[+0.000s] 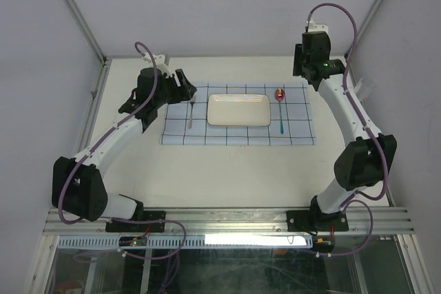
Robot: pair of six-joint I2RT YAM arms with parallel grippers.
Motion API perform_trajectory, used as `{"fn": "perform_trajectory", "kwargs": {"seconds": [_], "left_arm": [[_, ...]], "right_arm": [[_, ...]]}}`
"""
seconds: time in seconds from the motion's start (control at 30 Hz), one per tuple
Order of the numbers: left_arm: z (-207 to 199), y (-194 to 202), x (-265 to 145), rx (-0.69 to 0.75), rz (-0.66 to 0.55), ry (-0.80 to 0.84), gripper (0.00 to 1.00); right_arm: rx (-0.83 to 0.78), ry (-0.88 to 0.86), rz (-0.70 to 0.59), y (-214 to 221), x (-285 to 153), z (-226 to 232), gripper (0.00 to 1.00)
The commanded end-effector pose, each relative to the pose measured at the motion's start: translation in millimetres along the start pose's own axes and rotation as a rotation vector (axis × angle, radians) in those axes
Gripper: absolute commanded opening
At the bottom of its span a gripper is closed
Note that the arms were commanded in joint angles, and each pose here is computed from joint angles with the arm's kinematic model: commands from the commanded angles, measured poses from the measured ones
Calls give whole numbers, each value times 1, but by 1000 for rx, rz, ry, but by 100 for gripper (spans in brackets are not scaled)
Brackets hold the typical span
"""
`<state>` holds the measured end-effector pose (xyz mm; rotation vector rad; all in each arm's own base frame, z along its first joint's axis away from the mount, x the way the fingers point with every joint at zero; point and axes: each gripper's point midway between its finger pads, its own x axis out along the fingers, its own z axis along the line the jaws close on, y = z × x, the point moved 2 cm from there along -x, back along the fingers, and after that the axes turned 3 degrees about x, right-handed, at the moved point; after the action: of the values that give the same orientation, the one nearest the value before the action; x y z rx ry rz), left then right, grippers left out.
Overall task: Set the dinner table for one person
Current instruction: Place the fork on the napkin, then adjust the spoon with the napkin.
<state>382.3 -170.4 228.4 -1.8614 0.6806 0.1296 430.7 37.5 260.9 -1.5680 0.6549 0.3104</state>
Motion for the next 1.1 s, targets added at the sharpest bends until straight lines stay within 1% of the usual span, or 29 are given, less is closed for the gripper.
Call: {"fn": "perform_trajectory", "kwargs": {"seconds": [0.0,0.2,0.37,0.6,0.83,1.07], "left_arm": [[-19,-16,-7,-20,-101,101,66],[-20,1,-2,-28,-65,137,66],[-17,17,-1,-30,-40,154,66],[-15,27,0,-20,-15,165,66],[-18,31,0,-28,-7,192,67],[-19,41,4,-43,15,213,67]], "right_arm": [[19,91,-37,-24,-7,-23,59],[30,131,-52,-40,-15,-37,59],[-7,177,-65,-55,-23,-49,60],[-50,224,0,-64,-16,-72,60],[-58,274,58,-60,-10,-101,60],[-1,331,53,-60,-20,-134,60]]}}
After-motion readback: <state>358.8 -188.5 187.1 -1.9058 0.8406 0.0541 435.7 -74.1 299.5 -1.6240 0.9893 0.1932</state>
